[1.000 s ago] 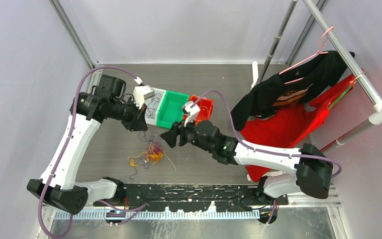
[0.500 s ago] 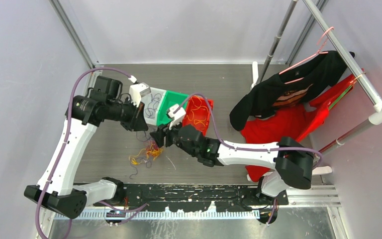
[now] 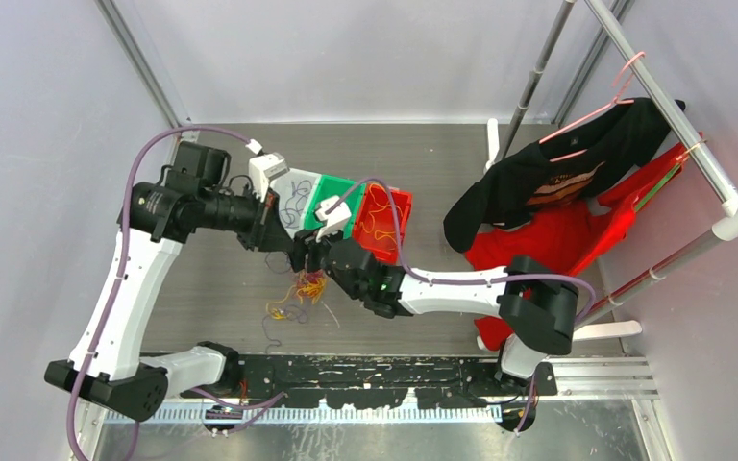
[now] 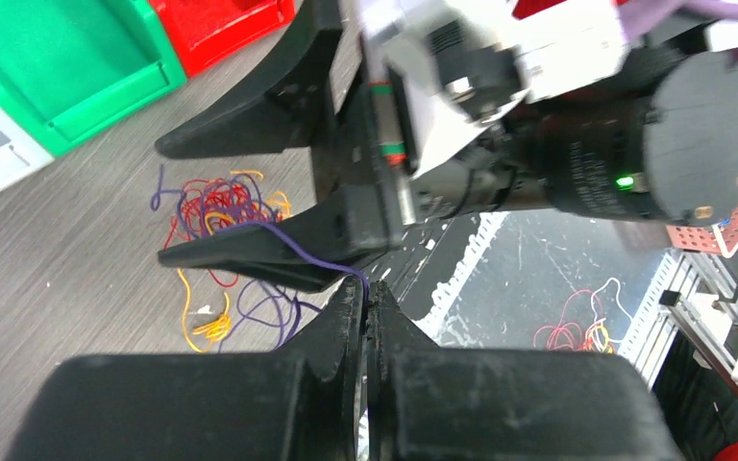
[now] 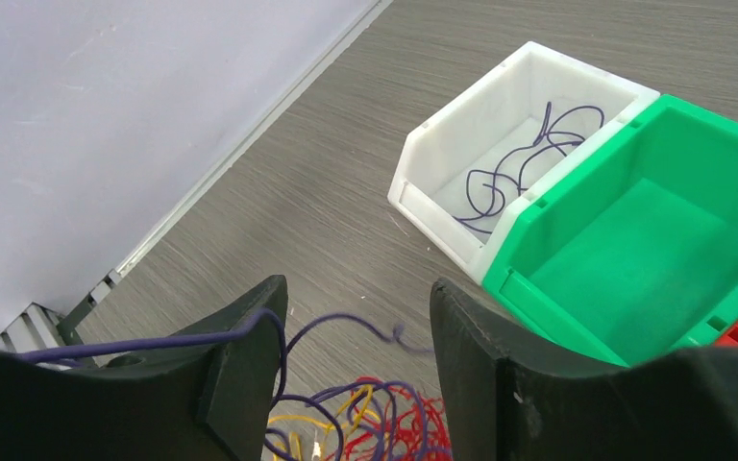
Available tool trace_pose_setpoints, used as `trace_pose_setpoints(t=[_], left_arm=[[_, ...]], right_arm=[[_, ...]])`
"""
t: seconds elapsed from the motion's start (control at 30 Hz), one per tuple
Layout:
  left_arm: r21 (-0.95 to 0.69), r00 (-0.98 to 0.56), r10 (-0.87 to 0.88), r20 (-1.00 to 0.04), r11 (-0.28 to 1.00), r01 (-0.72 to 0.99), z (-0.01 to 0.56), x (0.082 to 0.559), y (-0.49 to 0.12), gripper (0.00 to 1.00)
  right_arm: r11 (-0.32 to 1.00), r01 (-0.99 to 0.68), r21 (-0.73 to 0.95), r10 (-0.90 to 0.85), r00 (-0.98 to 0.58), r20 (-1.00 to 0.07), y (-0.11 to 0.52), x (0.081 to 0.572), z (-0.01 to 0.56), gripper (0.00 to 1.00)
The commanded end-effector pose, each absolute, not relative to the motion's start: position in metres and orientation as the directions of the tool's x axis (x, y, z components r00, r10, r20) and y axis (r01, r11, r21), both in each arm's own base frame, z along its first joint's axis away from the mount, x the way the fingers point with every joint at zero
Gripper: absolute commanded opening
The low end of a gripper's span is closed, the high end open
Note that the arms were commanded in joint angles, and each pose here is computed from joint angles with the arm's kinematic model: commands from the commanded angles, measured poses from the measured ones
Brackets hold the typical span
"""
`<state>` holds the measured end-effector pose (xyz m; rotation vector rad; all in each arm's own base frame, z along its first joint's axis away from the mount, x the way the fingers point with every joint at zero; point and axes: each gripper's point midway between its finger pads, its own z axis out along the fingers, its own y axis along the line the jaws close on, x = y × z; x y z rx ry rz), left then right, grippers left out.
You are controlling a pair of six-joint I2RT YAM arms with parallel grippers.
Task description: Untangle the cables
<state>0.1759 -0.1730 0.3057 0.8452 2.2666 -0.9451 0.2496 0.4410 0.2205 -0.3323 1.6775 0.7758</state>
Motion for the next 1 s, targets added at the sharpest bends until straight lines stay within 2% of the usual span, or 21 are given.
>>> trace_pose_setpoints(t=[0.0, 0.3, 0.57, 0.97], left_arm=[[-0.462, -0.614, 0.292, -0.733, 0.448, 0.765, 0.345, 0.165, -0.188, 0.0], [-0.407, -0.539, 0.269, -0.798, 0.417, 0.813, 0.387, 0.166, -0.191, 0.0], [-0.338, -0.47, 0.254, -0.845, 0.428, 0.838, 0.415, 0.169, -0.188, 0.0], [-0.19, -0.34, 0.244, -0.908, 0.484, 0.854, 0.453, 0.182, -0.18, 0.0]], right_arm=[[0.718, -0.601, 0.351, 0.264, -0.231, -0.936, 0.456, 0.256, 0.242, 0.61], [0.724, -0.602, 0.337, 0.197, -0.288, -0.937, 0.464, 0.253, 0.188, 0.62], [0.763, -0.567, 0.311, 0.139, -0.326, -0.935, 0.441, 0.247, 0.144, 0.61], [0.787, -0.531, 0.314, 0.126, -0.36, -0.924, 0.405, 0.236, 0.117, 0.62]])
